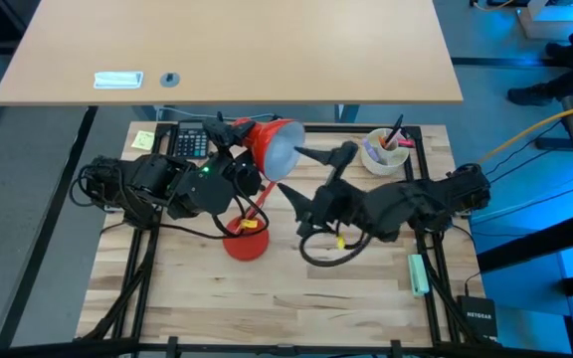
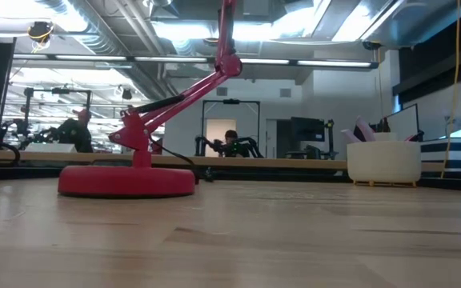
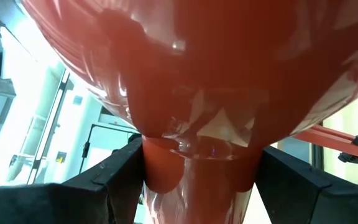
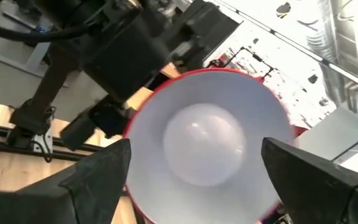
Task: Screw lightbulb
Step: Remove the light bulb from the lamp
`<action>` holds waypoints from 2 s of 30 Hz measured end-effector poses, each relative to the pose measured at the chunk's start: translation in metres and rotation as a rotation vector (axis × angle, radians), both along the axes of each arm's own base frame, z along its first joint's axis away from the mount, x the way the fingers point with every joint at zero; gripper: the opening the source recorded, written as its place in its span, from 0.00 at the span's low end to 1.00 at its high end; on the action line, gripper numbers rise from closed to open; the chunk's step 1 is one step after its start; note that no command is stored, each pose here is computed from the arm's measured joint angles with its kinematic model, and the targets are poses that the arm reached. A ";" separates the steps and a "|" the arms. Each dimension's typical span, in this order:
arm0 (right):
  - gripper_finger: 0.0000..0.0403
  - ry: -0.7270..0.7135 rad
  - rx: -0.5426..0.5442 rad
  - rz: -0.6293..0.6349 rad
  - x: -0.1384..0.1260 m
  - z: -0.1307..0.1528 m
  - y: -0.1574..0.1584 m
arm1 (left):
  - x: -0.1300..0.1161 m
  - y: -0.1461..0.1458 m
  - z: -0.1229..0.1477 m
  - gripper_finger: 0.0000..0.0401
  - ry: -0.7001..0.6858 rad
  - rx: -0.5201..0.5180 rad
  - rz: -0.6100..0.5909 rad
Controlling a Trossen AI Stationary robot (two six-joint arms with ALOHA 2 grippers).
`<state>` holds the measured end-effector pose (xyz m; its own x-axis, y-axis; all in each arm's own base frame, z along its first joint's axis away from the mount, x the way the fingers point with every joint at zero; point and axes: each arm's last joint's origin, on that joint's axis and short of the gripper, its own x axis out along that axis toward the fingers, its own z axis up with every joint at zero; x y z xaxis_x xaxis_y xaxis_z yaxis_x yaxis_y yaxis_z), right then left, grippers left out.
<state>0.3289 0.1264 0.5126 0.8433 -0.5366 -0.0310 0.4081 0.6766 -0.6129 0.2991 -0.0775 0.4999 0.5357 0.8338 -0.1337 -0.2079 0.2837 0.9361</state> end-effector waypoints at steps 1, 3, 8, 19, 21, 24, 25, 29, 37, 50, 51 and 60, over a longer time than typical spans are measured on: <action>0.90 -0.002 -0.002 -0.002 -0.003 0.001 0.002 | 0.000 0.000 0.000 0.63 0.001 0.001 0.000; 0.90 -0.001 -0.012 -0.007 -0.007 0.004 0.005 | 0.000 0.000 0.000 0.64 0.004 0.003 -0.001; 0.90 0.009 -0.022 -0.005 -0.010 0.003 0.011 | 0.000 0.000 0.000 0.69 0.007 0.007 0.000; 0.90 0.033 -0.036 -0.021 -0.011 0.001 0.010 | -0.004 -0.004 0.001 0.80 0.045 0.068 0.034; 0.90 0.050 -0.045 -0.028 -0.012 0.000 0.009 | -0.007 -0.006 0.003 0.81 0.036 0.070 0.031; 0.90 0.059 -0.050 -0.037 -0.012 -0.001 0.009 | -0.018 -0.009 0.009 0.82 0.005 0.055 0.013; 0.90 0.061 -0.051 -0.037 -0.012 -0.001 0.009 | -0.021 -0.010 0.011 0.82 -0.005 0.050 0.007; 0.90 0.060 -0.050 -0.037 -0.012 -0.001 0.009 | -0.032 -0.009 0.018 0.82 -0.047 0.021 -0.013; 0.90 0.062 -0.050 -0.037 -0.012 -0.001 0.009 | -0.036 -0.008 0.020 0.82 -0.052 -0.019 -0.068; 0.90 0.067 -0.053 -0.036 -0.013 -0.001 0.008 | -0.040 -0.008 0.023 0.82 -0.064 -0.041 -0.099; 0.90 0.067 -0.053 -0.037 -0.013 -0.001 0.008 | -0.040 -0.008 0.023 0.82 -0.064 -0.041 -0.100; 0.90 0.069 0.002 -0.045 -0.018 -0.004 0.006 | -0.055 -0.025 0.022 0.82 -0.103 0.024 -0.027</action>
